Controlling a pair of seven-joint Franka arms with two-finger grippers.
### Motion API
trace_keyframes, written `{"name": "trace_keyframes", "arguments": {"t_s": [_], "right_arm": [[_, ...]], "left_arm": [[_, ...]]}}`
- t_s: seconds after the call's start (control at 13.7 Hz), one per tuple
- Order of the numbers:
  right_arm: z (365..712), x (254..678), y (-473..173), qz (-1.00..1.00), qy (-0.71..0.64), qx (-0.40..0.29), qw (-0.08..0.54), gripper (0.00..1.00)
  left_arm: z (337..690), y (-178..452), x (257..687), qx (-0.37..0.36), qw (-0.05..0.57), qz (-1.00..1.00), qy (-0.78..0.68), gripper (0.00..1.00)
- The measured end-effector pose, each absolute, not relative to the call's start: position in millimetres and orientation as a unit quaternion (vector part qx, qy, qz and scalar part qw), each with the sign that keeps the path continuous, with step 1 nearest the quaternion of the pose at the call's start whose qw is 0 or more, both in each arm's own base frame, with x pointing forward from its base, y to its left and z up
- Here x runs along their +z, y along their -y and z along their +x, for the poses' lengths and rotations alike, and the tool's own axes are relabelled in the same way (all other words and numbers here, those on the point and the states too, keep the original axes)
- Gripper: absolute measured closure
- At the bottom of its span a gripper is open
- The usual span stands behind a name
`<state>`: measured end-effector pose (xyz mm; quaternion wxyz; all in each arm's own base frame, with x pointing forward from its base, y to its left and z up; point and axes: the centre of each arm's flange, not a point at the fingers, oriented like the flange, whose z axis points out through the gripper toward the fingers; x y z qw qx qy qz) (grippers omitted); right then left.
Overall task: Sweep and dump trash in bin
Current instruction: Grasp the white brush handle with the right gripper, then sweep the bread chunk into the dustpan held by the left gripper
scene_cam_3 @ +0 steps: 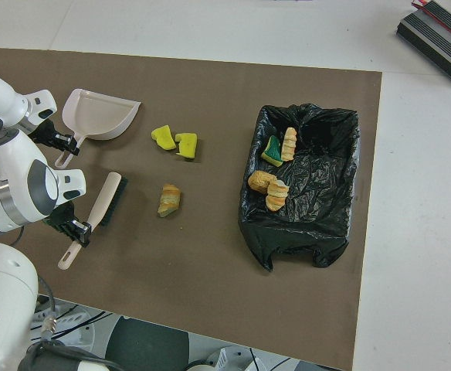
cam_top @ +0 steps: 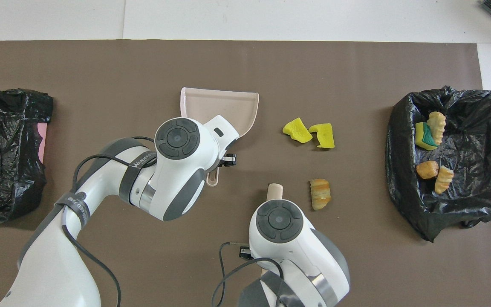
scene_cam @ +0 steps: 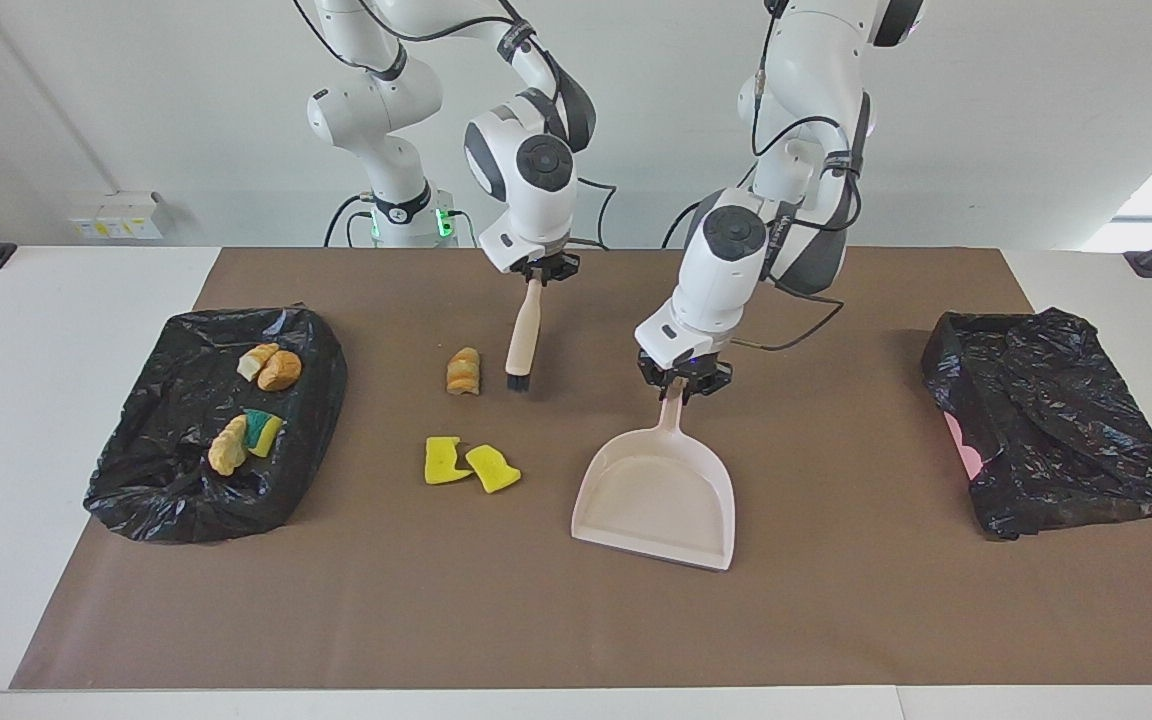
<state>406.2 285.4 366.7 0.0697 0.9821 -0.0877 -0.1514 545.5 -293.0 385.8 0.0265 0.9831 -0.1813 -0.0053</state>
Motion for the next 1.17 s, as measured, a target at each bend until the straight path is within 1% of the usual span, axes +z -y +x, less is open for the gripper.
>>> {"name": "trace_keyframes", "arguments": {"t_s": [0.29, 0.44, 0.51, 0.66, 0.8, 0.95, 1.17], "right_arm": [[426.7, 361.1, -230.8, 0.974, 0.085, -0.151, 0.143, 0.74], [431.2, 359.5, -217.4, 0.972, 0.087, -0.149, 0.158, 0.74], [432.8, 355.5, -206.5, 0.971, 0.086, -0.157, 0.159, 0.74], [430.4, 338.7, -180.9, 0.971, 0.076, -0.168, 0.15, 0.74], [419.4, 319.1, -167.1, 0.974, 0.066, -0.165, 0.141, 0.74], [410.7, 314.6, -174.2, 0.977, 0.051, -0.157, 0.137, 0.74], [404.8, 315.1, -200.3, 0.983, 0.018, -0.149, 0.108, 0.74]], "left_arm": [[560.6, 207.2, 438.7, -0.009, 0.022, 0.941, 0.338, 0.67], [559.5, 178.2, 455.1, -0.016, 0.022, 0.915, 0.403, 0.67], [557.6, 170.3, 456.8, -0.022, 0.023, 0.897, 0.441, 0.67], [550.3, 163.1, 450.5, -0.038, 0.029, 0.857, 0.512, 0.67], [536.6, 165.6, 437.5, -0.053, 0.034, 0.836, 0.545, 0.67], [518.2, 180.2, 420.4, -0.058, 0.034, 0.823, 0.564, 0.67], [496.7, 212.1, 390.3, -0.035, 0.024, 0.814, 0.58, 0.67]]}}
